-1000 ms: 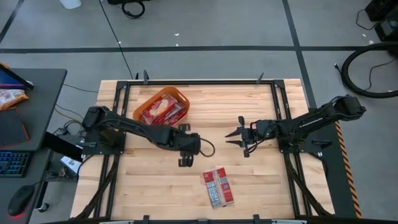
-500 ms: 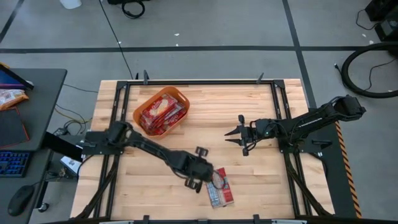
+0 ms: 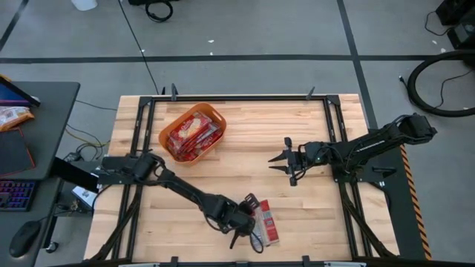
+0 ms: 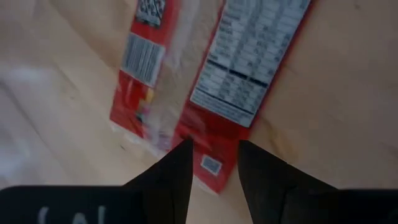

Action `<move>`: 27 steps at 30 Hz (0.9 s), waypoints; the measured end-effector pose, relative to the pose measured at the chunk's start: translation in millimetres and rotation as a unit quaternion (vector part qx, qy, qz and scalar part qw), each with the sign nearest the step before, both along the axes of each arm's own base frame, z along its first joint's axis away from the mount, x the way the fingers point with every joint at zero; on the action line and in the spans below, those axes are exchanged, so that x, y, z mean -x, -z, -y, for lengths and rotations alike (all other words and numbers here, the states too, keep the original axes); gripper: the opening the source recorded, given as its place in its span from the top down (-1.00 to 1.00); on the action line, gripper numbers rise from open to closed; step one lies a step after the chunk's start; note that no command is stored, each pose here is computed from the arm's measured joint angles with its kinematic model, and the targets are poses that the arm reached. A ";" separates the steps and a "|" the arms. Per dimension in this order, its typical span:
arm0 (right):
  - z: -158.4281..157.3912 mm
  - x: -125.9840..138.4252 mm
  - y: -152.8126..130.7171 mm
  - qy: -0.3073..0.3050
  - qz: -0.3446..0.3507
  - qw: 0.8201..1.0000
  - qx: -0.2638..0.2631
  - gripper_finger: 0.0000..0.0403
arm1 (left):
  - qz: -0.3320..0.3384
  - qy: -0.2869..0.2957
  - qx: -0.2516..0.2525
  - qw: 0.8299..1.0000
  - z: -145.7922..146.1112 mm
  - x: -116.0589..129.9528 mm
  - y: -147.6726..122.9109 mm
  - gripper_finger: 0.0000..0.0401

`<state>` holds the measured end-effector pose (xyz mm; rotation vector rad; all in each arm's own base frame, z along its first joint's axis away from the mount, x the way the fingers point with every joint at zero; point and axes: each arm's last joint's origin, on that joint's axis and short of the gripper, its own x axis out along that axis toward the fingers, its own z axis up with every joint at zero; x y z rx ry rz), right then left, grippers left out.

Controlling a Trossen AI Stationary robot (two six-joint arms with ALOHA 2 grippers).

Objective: Sort popcorn bags into baskets
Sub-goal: Put the red popcorn bag into the orange bin

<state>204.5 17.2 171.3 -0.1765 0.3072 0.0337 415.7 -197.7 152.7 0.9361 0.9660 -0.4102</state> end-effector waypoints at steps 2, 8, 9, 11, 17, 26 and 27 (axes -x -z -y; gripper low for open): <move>0.0 0.0 0.0 0.001 0.000 1.000 -0.002 0.48 | -0.014 0.011 -0.009 1.000 -1.3 0.6 4.8 0.35; 0.0 -0.2 -0.6 0.002 0.003 1.000 -0.008 0.48 | -0.014 0.039 -0.018 0.999 0.2 -1.7 9.4 0.35; 0.0 -0.2 -0.7 0.002 0.004 1.000 -0.008 0.48 | -0.017 0.045 -0.022 0.999 0.3 -1.3 10.5 0.35; 0.0 -0.2 -0.8 0.002 0.004 1.000 -0.008 0.48 | -0.022 0.058 -0.021 0.998 0.5 -1.4 11.7 0.35; 0.0 -0.2 -0.7 0.002 0.004 1.000 -0.007 0.48 | -0.027 0.068 -0.030 0.997 -3.8 -5.3 18.4 0.35; -0.1 -0.2 -0.6 0.002 0.003 1.000 -0.008 0.48 | -0.044 0.046 -0.006 0.998 -13.6 -8.4 22.1 0.45; -0.2 -0.2 -0.6 0.002 0.003 1.000 -0.008 0.48 | -0.043 0.031 -0.001 0.999 -14.1 -8.4 22.4 0.51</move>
